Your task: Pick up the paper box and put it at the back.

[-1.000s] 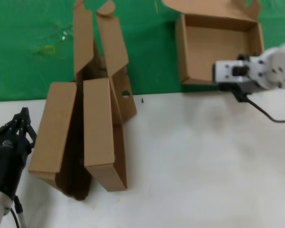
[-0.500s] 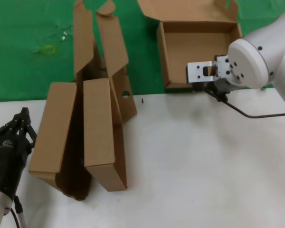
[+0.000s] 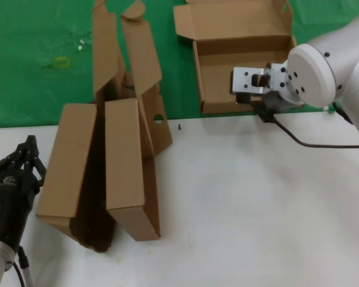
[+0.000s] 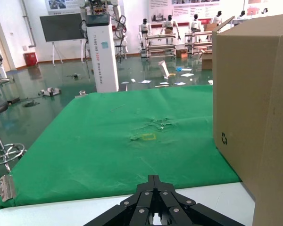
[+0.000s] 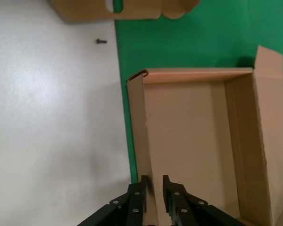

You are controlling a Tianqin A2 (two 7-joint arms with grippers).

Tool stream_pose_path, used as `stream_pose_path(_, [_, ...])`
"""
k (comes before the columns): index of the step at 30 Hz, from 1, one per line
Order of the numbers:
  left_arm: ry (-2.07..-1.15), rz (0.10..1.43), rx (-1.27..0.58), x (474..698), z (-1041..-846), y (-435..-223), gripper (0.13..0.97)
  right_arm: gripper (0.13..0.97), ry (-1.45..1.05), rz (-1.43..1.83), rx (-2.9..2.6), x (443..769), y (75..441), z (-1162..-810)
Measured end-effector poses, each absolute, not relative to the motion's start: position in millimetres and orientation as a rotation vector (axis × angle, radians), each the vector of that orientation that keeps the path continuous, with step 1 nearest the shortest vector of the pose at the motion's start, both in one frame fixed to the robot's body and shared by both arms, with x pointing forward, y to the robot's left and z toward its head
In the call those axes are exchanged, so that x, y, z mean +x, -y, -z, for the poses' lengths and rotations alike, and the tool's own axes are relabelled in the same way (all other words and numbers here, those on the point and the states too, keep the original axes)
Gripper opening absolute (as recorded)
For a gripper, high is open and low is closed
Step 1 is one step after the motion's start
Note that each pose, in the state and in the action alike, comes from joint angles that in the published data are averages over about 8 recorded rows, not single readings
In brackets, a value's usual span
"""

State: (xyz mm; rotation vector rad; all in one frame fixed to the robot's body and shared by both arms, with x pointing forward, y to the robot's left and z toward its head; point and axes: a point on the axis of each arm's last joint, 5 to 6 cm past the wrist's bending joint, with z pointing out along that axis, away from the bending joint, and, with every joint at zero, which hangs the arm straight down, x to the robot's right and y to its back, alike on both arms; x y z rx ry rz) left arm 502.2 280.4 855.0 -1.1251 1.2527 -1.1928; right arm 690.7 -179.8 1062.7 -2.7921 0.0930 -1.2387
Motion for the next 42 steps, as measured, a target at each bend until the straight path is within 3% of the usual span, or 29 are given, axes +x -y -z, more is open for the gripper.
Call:
stream_pose_path(7, [-1.253, 1.193, -1.125, 502.2, -855.0, -280.4, 0.143, 0.246, -0.113, 1.253, -2.68, 676.9, 192.7, -1082.9])
stream_pose_path(19, [-1.253, 1.193, -1.125, 502.2, -855.0, -280.4, 0.143, 0.438, -0.248, 1.273, -2.12, 615.4, 274.9, -1128.5])
stream_pose_path(27, [-1.253, 1.193, -1.125, 502.2, -855.0, -280.4, 0.143, 0.662, -0.384, 1.281, -1.504, 573.8, 311.6, -1088.0])
stream_pose_path(31, [-1.253, 1.193, -1.125, 502.2, -855.0, -280.4, 0.143, 0.662, -0.463, 1.29, -1.344, 565.9, 323.8, -1060.6])
stream_pose_path(39, [-1.253, 1.193, -1.125, 502.2, -855.0, -280.4, 0.161, 0.835, -0.504, 1.286, -1.303, 565.2, 323.0, -1043.8])
stream_pose_path(42, [-1.253, 1.193, -1.125, 502.2, -855.0, -280.4, 0.173, 0.86, -0.519, 1.284, -1.297, 565.2, 321.1, -1037.2])
